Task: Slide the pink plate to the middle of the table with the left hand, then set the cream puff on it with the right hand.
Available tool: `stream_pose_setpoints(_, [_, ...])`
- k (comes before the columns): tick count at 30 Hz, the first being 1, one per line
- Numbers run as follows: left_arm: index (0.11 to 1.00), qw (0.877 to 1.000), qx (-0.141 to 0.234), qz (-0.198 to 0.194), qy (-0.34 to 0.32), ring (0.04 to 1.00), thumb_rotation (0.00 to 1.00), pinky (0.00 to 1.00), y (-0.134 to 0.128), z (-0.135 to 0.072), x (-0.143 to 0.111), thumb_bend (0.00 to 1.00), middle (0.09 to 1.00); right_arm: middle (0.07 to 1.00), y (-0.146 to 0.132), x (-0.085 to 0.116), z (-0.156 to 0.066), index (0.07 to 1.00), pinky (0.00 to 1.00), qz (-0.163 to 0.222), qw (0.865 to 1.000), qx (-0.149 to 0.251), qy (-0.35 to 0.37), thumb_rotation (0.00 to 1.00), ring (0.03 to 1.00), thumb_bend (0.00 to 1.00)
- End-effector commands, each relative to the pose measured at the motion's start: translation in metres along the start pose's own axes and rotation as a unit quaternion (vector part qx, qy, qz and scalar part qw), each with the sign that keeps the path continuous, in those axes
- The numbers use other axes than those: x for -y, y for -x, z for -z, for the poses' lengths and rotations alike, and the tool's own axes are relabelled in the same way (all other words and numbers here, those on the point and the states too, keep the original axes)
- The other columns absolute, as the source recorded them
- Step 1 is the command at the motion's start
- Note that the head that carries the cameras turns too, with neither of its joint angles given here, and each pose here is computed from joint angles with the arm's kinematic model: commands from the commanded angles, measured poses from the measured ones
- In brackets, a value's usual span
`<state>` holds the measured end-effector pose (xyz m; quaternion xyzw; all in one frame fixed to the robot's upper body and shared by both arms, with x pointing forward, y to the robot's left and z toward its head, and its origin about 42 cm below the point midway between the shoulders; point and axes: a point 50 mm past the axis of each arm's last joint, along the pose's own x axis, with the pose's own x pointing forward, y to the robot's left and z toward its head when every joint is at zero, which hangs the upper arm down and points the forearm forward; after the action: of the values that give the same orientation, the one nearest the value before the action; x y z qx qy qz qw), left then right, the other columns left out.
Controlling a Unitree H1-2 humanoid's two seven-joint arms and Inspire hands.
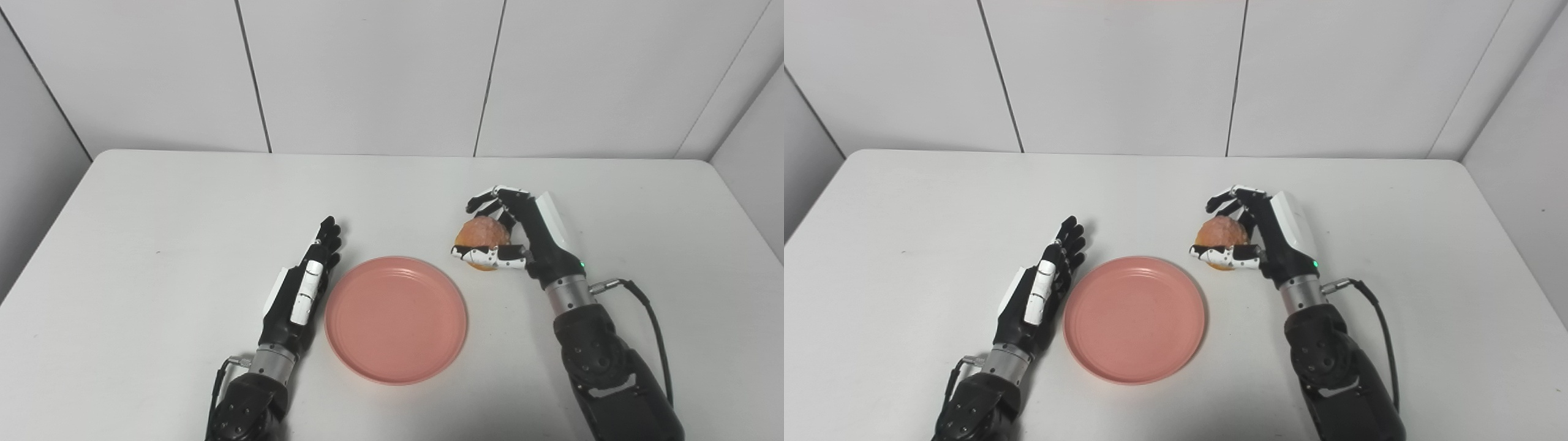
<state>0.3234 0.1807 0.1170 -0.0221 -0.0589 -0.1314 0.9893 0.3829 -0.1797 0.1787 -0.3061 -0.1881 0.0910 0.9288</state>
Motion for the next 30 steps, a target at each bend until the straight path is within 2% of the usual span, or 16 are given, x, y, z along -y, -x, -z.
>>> stream_pose_setpoints(1, [1.0,1.0,-0.023,-0.007,0.007,1.0,1.0,1.0,0.016,0.017,0.005,0.64,1.0,0.422,-0.007,0.007,-0.019,0.514,0.31,0.014,0.999,0.05,-0.005,0.0,0.363,0.51])
stream_pose_setpoints(5, [1.0,1.0,-0.022,-0.01,0.008,1.0,1.0,1.0,0.016,0.017,0.007,0.63,1.0,0.428,-0.003,-0.005,-0.027,0.509,0.31,0.002,0.998,0.062,0.0,0.0,0.37,0.51])
stream_pose_setpoints(9, [1.0,1.0,-0.023,-0.008,0.005,1.0,1.0,1.0,0.016,0.016,0.009,0.64,1.0,0.428,0.0,-0.016,-0.034,0.512,0.25,-0.014,0.997,0.081,0.013,0.0,0.323,0.51])
stream_pose_setpoints(14, [1.0,1.0,-0.021,-0.007,0.004,1.0,1.0,1.0,0.016,0.014,0.01,0.64,1.0,0.437,0.007,-0.032,-0.04,0.507,0.27,-0.04,0.994,0.099,-0.01,0.0,0.347,0.51])
stream_pose_setpoints(19, [1.0,1.0,-0.02,-0.008,0.003,1.0,1.0,1.0,0.016,0.016,0.011,0.64,1.0,0.408,0.014,-0.044,-0.042,0.507,0.26,-0.063,0.991,0.117,-0.012,0.0,0.323,0.51])
stream_pose_setpoints(24, [1.0,1.0,-0.023,-0.008,0.002,1.0,1.0,1.0,0.018,0.012,0.014,0.64,1.0,0.5,0.022,-0.051,-0.046,0.477,0.39,-0.091,0.987,0.134,0.005,0.0,0.468,0.51])
stream_pose_setpoints(30, [1.0,1.0,-0.018,-0.003,0.0,1.0,1.0,1.0,0.019,0.014,0.015,0.63,1.0,0.505,0.03,-0.057,-0.049,0.471,0.44,-0.1,0.98,0.17,0.023,0.0,0.498,0.52])
